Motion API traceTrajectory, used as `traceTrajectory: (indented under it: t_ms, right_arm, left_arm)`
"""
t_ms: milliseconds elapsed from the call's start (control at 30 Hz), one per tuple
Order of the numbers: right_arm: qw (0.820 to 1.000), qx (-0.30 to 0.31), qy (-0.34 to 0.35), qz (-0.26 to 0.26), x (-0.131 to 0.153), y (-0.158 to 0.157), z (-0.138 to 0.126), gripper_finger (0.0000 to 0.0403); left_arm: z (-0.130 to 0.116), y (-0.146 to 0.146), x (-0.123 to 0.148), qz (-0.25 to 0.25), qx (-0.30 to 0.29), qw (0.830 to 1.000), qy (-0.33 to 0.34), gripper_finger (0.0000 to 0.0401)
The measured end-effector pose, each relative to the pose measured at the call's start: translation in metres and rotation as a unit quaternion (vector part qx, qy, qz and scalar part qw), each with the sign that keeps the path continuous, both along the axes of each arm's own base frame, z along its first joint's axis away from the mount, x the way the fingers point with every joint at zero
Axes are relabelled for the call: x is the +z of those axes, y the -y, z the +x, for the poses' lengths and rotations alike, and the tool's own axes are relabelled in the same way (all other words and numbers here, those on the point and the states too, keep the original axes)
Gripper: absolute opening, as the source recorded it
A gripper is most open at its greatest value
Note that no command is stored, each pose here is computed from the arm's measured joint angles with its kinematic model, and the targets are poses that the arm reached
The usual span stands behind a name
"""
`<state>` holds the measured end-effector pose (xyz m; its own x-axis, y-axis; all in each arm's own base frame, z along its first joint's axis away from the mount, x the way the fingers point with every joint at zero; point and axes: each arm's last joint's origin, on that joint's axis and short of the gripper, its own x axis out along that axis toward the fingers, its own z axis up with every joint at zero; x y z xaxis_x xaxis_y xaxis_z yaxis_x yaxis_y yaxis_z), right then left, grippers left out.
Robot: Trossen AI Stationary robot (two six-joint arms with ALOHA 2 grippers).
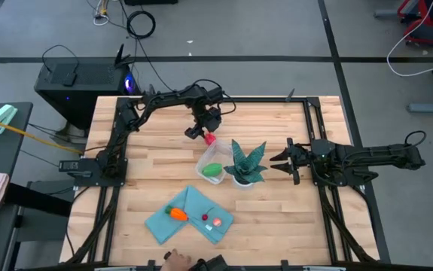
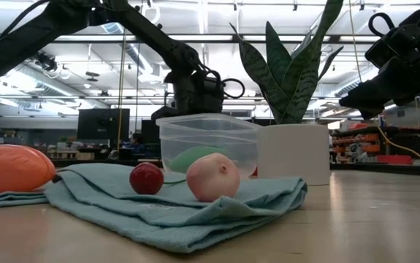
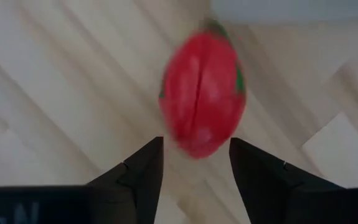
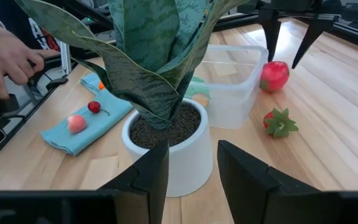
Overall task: Pick and placing Produce into tupperware
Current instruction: Put the dragon fruit into the container
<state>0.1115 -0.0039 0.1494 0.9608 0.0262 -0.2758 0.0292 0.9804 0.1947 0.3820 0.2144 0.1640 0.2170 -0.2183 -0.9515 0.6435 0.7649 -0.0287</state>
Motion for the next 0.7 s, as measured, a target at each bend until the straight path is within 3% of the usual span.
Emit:
traceTrajectory:
  t_ms: [267,433,600,700]
  right_arm:
    - [1.0,0.0,0.0,0.0,0.0,0.0,0.0,0.0143]
    - [1.0,0.0,0.0,0.0,0.0001,0.0,0.0,0.0144]
    - [1.0,0.0,0.0,0.0,0.0001,0.0,0.0,0.0144]
    - [1.0,0.0,0.0,0.0,0.0,0.0,0.0,0.0144]
  left_arm:
    - [-0.0039,-0.006,0.0,0.0,0.01,1.0,-0.003,0.0163]
    - [-0.0038,-0.0058,0.0001,-0.003,0.017,1.0,-0.004,0.0167]
    - [-0.0013,-0.0075,0.0008,-0.019,0.128,0.992,-0.016,0.0195]
    - [-0.0007,-0.0096,0.0008,-0.001,0.165,0.986,-0.026,0.022]
